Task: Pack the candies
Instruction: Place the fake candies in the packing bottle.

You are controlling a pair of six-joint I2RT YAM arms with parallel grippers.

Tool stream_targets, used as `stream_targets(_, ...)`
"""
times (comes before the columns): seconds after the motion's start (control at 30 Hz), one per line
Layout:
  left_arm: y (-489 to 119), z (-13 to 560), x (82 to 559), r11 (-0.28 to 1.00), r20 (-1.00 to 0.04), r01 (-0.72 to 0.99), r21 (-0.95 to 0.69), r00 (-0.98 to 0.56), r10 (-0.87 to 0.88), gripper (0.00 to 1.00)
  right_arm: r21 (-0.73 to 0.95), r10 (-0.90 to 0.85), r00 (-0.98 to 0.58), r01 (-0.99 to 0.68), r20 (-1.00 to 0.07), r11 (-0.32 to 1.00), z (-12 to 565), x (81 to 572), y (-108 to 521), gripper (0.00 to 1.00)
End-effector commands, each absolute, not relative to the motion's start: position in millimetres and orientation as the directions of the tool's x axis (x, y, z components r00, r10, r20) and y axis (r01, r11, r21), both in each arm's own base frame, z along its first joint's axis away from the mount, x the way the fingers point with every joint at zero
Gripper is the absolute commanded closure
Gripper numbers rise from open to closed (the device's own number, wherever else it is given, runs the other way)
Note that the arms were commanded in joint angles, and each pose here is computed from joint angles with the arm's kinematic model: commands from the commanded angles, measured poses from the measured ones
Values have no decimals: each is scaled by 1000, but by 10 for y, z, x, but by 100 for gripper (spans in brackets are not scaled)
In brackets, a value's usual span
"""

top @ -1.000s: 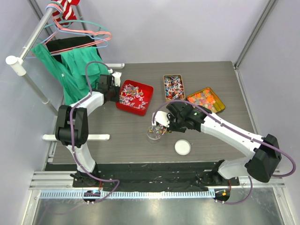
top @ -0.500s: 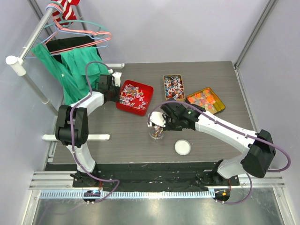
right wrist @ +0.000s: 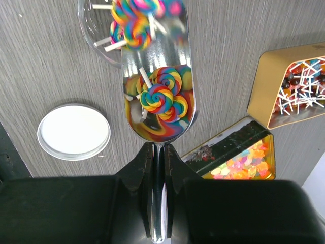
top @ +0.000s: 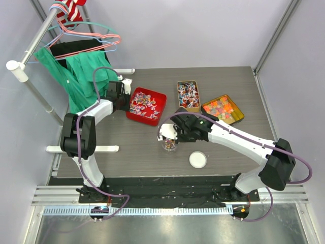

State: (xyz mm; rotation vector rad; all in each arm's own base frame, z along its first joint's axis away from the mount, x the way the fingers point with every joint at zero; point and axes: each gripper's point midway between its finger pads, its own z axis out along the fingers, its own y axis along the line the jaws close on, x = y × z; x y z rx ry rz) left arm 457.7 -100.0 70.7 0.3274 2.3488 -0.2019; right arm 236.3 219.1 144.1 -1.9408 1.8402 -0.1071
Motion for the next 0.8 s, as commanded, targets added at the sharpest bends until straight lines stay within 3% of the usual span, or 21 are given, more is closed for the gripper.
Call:
stream_targets(0.0,-1096,1042,4832,946,-795,317,-71,-590,138,100,-434,-964,133,-901,-228,-21,1601,2430,2166,99)
stream_targets(0.77,-1102,982,4840,945,-788,319,-74,-599,140,100,-520,-974,214,-841,-70,-148,1675,2460,2220,99)
